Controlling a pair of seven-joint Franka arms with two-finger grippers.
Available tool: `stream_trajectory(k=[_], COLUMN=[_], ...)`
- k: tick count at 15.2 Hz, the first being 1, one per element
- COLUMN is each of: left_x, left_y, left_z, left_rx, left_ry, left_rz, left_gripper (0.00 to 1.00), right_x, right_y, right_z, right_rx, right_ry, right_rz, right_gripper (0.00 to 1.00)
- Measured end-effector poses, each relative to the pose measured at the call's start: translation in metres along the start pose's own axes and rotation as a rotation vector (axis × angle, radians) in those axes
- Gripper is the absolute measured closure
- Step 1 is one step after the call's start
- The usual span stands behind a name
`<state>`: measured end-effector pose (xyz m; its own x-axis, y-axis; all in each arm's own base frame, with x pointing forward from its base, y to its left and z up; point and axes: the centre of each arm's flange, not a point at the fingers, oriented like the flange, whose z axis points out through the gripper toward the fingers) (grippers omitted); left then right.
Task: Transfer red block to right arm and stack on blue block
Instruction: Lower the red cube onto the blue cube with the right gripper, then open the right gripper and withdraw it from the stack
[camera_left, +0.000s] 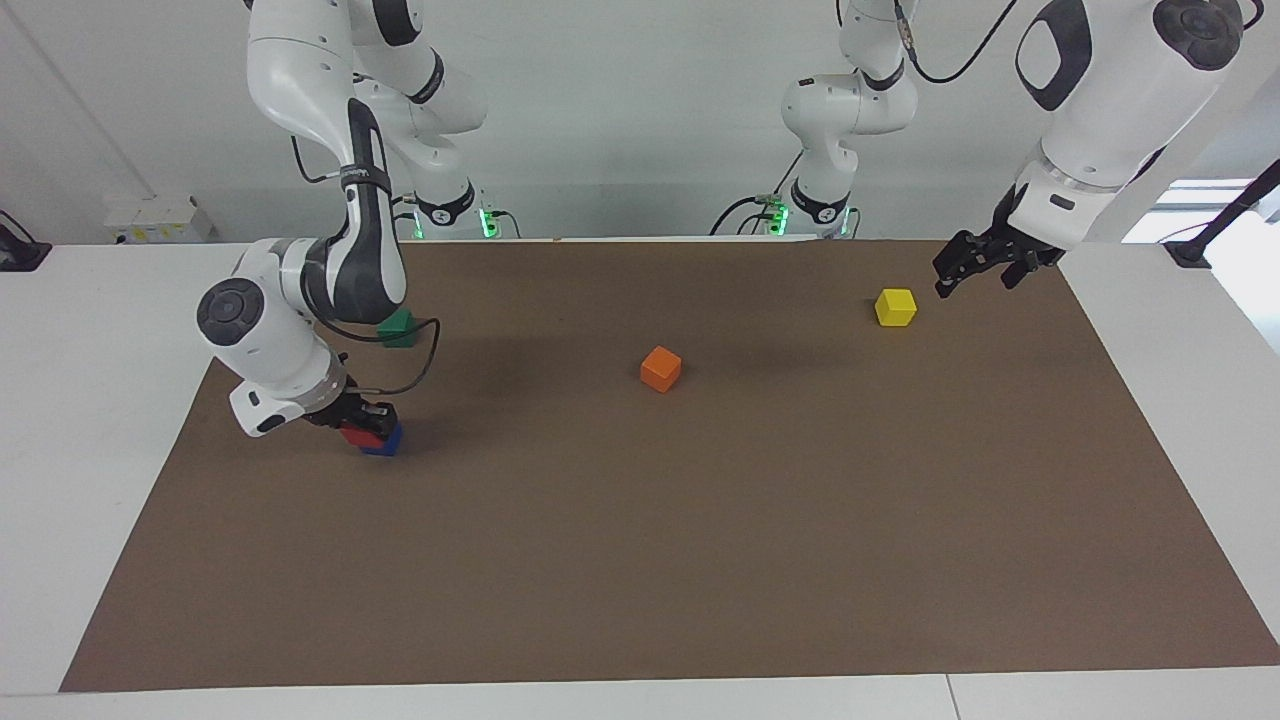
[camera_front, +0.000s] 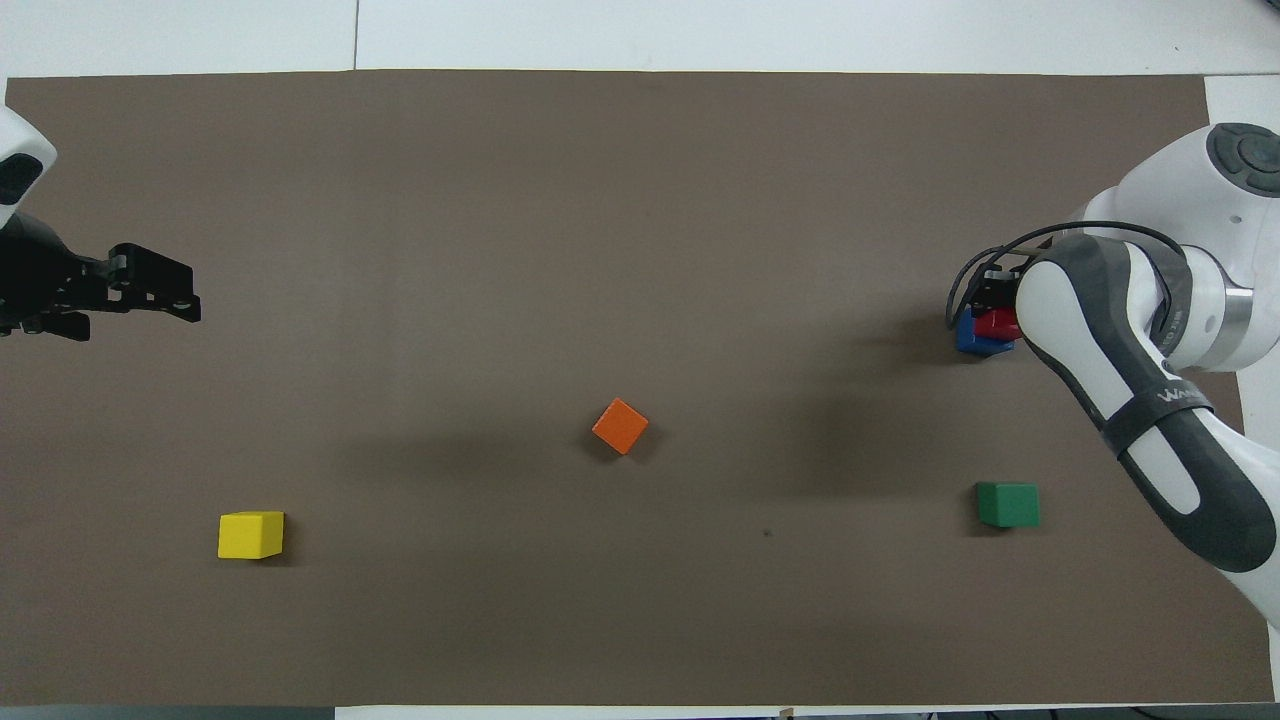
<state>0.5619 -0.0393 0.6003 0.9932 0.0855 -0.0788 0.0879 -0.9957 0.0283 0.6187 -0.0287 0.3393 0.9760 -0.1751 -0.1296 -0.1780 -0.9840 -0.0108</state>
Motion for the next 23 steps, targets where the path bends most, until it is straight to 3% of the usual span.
stream_trajectory(k=[6,9,10,11,14,18,23], left_x=[0.0,0.001,0.001,0.001,0.001,0.001,0.0], left_y=[-0.013,-0.016,-0.016,-0.016,-0.016,-0.017,-0.017], left_z=[-0.009,-0.01,-0.01,-0.01,-0.01,-0.01,-0.012], left_rx=[-0.009,-0.009,-0.009,-0.009,-0.009,-0.009,-0.009], left_ry=[0.019,0.019,0.019,0.019,0.02,0.022,0.024], left_rz=[-0.023,-0.029,-0.029,-0.028,-0.028,-0.03,-0.03], left_gripper=[0.0,0.0,0.0,0.0,0.0,0.0,0.0], right_x=[-0.001,-0.003,-0.004,-0.005,-0.007,-0.015,-0.047], right_y=[0.0,-0.005,-0.01,-0.014,-0.024,-0.025,-0.021], right_z=[0.004,0.001,-0.005,-0.013,-0.049,-0.104,-0.162], right_rx=[-0.001,-0.002,-0.002,-0.001,0.002,0.016,0.026], right_ry=[-0.008,-0.022,-0.026,-0.028,-0.02,0.048,0.071], right_rz=[0.0,-0.01,-0.017,-0.025,-0.042,-0.047,-0.108], right_gripper=[0.4,0.18,0.03,0.0,0.0,0.0,0.0])
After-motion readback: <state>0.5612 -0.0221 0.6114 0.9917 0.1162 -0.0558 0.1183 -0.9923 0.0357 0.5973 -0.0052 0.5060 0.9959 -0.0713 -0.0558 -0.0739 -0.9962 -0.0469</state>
